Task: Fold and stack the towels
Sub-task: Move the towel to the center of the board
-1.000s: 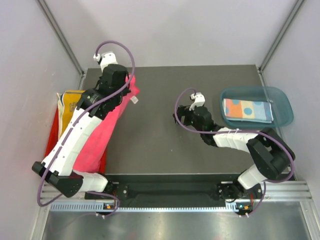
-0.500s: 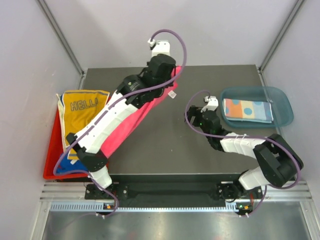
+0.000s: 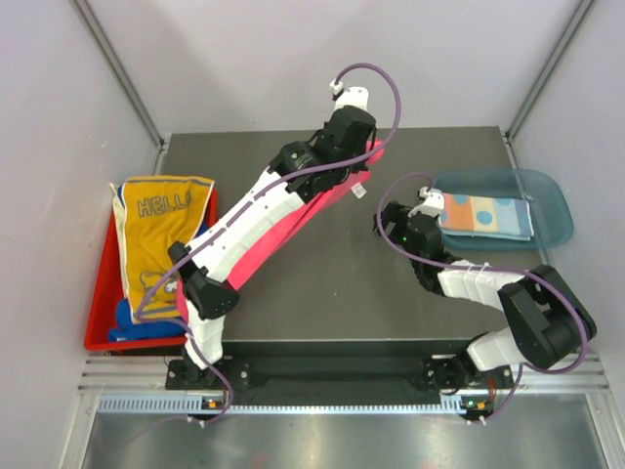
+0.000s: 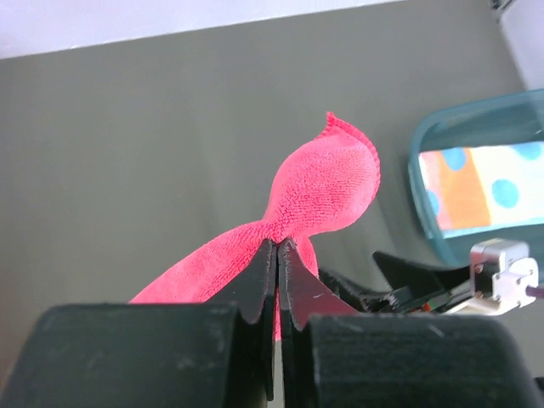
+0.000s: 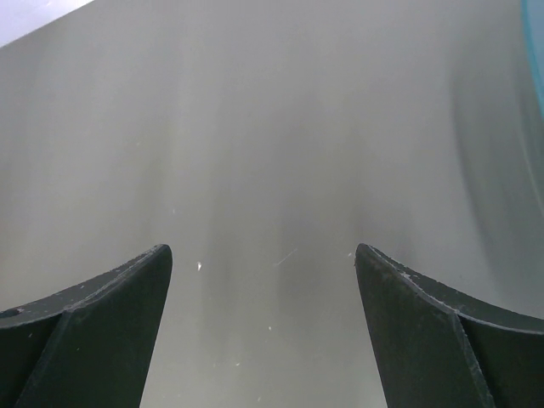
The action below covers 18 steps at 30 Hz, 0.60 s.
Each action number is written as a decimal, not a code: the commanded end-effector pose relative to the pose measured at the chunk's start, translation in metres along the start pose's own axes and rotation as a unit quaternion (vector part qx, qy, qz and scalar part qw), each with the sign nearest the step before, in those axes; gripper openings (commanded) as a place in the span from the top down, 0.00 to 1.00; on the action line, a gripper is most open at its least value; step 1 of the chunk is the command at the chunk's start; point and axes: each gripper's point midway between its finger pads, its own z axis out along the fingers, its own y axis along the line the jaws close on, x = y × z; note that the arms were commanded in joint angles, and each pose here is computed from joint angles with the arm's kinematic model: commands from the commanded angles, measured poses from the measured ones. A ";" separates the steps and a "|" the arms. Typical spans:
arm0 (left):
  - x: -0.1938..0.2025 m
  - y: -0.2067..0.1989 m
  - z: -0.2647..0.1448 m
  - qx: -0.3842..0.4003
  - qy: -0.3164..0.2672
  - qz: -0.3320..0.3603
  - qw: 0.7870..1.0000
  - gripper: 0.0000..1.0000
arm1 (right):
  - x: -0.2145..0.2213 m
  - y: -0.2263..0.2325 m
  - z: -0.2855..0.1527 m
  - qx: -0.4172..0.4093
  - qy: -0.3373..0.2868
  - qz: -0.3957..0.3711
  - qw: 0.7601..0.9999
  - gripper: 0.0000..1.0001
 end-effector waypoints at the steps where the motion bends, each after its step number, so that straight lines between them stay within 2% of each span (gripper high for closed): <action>1: -0.045 -0.020 -0.006 0.038 -0.067 -0.032 0.997 1.00 | -0.018 0.007 -0.001 -0.019 -0.030 0.032 0.999 0.12; 6: -0.050 -0.019 0.007 0.025 -0.087 -0.036 0.995 1.00 | -0.018 0.005 0.000 -0.020 -0.028 0.035 0.999 0.12; 11: -0.040 -0.006 0.031 0.009 -0.075 -0.040 0.996 1.00 | -0.018 0.005 0.000 -0.021 -0.027 0.037 0.999 0.12; 15: -0.027 -0.018 0.048 0.027 -0.060 -0.036 0.997 1.00 | -0.019 0.002 0.000 -0.016 -0.029 0.039 0.999 0.12; 18: -0.032 -0.021 0.053 0.029 -0.065 -0.040 0.997 1.00 | -0.020 -0.002 -0.001 -0.014 -0.032 0.040 0.999 0.12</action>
